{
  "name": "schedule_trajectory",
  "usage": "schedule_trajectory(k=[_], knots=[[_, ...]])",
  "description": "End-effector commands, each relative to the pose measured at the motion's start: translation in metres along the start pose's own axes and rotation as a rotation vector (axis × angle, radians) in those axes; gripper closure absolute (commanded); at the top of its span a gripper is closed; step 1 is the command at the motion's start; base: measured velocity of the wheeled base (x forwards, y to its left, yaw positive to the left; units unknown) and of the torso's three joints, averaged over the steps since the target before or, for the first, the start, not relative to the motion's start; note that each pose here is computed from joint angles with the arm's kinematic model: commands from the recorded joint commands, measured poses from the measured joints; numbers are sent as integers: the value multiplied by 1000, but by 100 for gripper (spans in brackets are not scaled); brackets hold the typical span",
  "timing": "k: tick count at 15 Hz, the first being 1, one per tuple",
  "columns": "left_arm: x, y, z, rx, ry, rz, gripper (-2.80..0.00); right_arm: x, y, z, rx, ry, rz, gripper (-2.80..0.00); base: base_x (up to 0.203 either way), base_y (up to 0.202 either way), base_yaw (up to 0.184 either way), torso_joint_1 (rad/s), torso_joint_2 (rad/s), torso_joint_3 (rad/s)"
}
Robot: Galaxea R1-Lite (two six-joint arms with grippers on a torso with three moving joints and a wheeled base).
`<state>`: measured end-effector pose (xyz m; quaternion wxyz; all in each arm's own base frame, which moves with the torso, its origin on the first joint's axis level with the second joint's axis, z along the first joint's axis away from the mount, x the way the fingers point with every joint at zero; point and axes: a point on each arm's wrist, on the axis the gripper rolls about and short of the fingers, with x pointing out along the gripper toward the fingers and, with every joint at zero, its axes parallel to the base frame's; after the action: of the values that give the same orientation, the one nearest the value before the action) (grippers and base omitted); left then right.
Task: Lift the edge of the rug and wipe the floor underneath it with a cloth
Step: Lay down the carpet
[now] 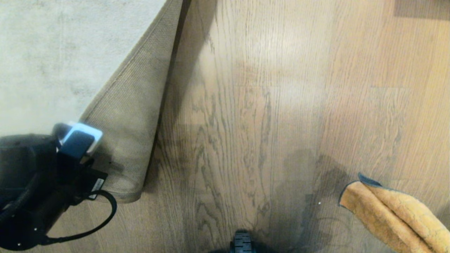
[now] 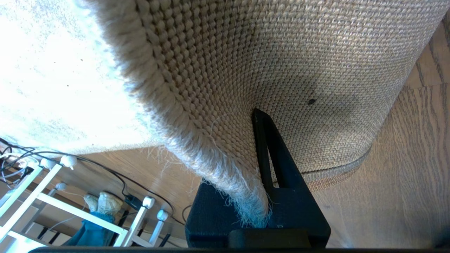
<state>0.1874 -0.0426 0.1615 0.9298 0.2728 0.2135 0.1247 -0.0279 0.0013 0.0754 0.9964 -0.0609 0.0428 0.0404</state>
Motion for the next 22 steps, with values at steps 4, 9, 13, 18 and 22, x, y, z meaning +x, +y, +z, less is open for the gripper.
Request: schedule_trajectory(k=[4, 9, 13, 18, 22], knots=[[0, 0, 0, -1, -1, 5, 0, 0, 0, 0, -1, 3, 2, 0, 0, 0, 0, 0, 0, 0], [-2, 2, 1, -6, -8, 8, 0, 0, 0, 0, -1, 3, 2, 0, 0, 0, 0, 0, 0, 0], [-4, 2, 8, -29, -54, 8, 0, 0, 0, 0, -1, 3, 2, 0, 0, 0, 0, 0, 0, 0], [-17, 0, 11, -39, -115, -23, 0, 0, 0, 0, -1, 3, 2, 0, 0, 0, 0, 0, 0, 0], [-23, -4, 12, -57, -135, -51, 0, 0, 0, 0, -1, 3, 2, 0, 0, 0, 0, 0, 0, 0]])
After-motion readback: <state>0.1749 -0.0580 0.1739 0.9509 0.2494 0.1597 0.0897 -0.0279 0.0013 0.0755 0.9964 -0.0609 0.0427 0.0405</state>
